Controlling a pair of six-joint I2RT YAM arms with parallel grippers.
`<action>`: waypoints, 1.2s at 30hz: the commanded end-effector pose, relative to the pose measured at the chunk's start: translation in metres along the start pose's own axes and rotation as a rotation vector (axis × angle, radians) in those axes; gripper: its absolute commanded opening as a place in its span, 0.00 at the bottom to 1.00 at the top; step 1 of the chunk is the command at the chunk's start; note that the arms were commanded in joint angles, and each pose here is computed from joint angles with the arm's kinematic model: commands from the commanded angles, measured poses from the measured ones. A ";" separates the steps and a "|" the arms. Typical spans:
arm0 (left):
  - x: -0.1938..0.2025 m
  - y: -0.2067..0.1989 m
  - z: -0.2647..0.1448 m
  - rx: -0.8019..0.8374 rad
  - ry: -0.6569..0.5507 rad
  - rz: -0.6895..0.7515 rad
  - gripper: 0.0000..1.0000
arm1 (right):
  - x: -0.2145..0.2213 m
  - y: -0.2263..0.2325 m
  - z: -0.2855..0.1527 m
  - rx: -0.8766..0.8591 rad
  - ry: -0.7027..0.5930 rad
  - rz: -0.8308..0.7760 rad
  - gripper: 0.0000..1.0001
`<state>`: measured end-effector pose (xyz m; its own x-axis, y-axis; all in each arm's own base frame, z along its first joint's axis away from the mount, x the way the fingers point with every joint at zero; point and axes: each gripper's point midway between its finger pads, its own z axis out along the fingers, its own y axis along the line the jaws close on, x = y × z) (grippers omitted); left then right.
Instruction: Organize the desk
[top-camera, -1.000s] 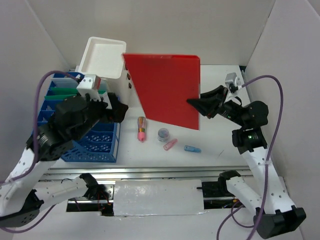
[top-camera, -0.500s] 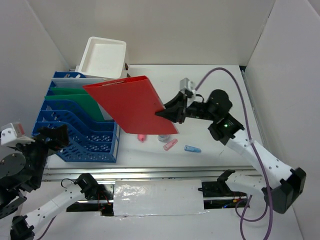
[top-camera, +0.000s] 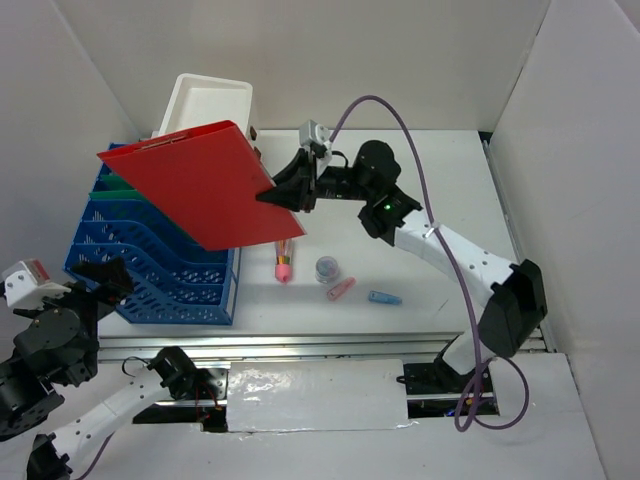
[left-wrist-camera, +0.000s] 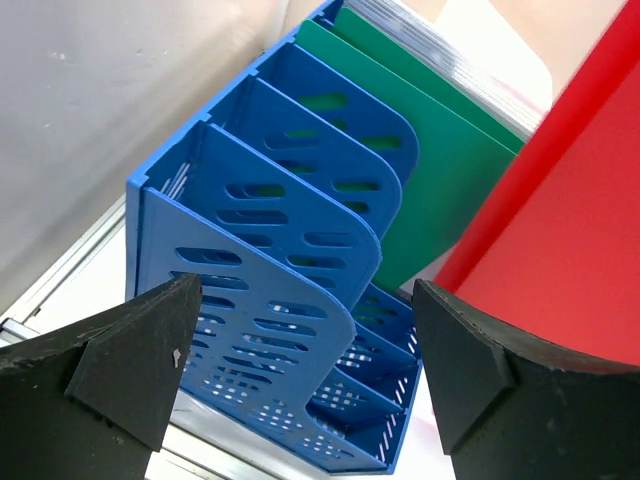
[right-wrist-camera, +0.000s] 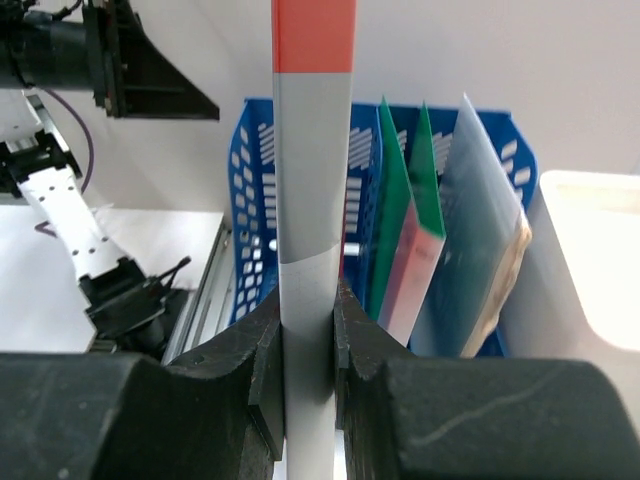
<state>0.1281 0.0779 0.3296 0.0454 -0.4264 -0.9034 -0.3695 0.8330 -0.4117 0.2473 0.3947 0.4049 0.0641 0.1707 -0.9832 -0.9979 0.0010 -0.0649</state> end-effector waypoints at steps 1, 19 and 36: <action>-0.005 0.007 0.000 -0.044 -0.032 -0.048 1.00 | -0.057 0.008 0.017 -0.096 -0.159 -0.130 0.00; 0.003 -0.002 0.004 -0.004 -0.020 -0.024 1.00 | -0.044 -0.015 0.061 -0.271 -0.412 -0.058 0.00; 0.005 -0.009 0.004 0.046 -0.019 -0.005 0.99 | -0.038 -0.022 0.072 -0.140 -0.369 -0.080 0.00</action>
<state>0.1328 0.0704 0.3224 0.0455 -0.4266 -0.9033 -0.3361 0.8450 -0.4160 0.2840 0.4898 0.3858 -0.0585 0.4247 -0.9034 -0.9793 -0.2001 -0.0306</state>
